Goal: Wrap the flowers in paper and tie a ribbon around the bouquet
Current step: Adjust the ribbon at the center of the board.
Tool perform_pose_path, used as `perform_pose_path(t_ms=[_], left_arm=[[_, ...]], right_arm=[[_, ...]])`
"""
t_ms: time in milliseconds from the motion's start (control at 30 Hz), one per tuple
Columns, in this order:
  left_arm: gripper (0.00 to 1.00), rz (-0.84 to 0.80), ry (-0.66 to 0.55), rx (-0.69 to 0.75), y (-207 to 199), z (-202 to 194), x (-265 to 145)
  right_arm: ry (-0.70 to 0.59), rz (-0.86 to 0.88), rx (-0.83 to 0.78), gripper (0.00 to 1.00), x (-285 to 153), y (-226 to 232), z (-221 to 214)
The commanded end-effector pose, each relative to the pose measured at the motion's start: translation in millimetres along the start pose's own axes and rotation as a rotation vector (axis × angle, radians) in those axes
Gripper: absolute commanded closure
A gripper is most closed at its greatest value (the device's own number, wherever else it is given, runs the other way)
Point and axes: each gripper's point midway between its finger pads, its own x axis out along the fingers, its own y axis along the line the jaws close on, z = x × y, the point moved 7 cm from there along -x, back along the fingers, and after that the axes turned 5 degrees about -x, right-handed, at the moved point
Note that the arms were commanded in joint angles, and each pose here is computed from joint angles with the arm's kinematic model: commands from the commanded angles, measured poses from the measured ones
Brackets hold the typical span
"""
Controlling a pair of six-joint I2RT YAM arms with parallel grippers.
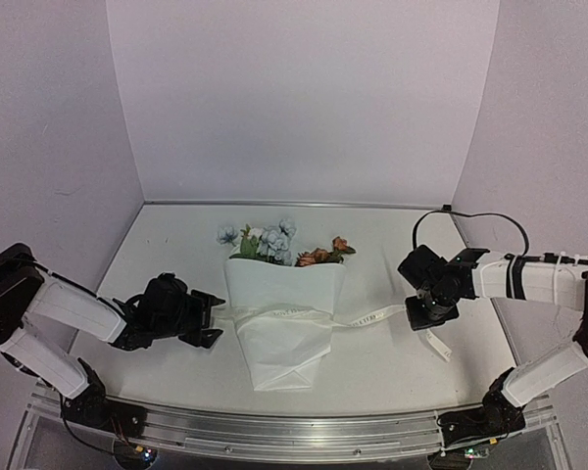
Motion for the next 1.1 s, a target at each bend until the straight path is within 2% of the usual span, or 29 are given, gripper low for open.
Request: perform_pose_path(t_ms=[0,133,333,467,533,700,767,1067], left_arm=[[0.29,-0.142,0.001,-0.099,-19.5,-3.8,11.1],[0.34,-0.185,0.037,-0.156,-16.0,-3.1,22.5],[0.42,-0.202,0.023,-0.191,-11.9,1.6,29.5],[0.6,-0.216,0.016,-0.195,-9.6,4.4,31.0],[0.73,-0.221,0.015,-0.181,-8.6,5.2,31.1],[0.96,-0.242,0.01,-0.079,-6.7,8.4,27.1],[1.0,-0.232,0.012,-0.032,-6.8,10.5,24.8],[1.0,-0.079,-0.017,0.213,-11.0,25.8,2.7]], right_arm=[[-0.057,0.002,0.003,1.0,-12.6,-2.3,8.1],[-0.064,0.001,0.002,1.0,-14.0,-2.9,8.9],[-0.065,0.002,-0.003,1.0,-15.5,-2.2,11.5],[-0.065,-0.002,-0.006,1.0,-17.7,-3.1,12.8],[-0.066,-0.007,-0.009,1.0,-18.5,-3.9,12.8],[-0.069,-0.034,-0.04,1.0,-21.3,-5.4,18.4],[-0.066,-0.053,-0.05,1.0,-20.7,-6.7,19.7],[-0.049,-0.116,-0.086,1.0,-12.2,-8.4,20.9]])
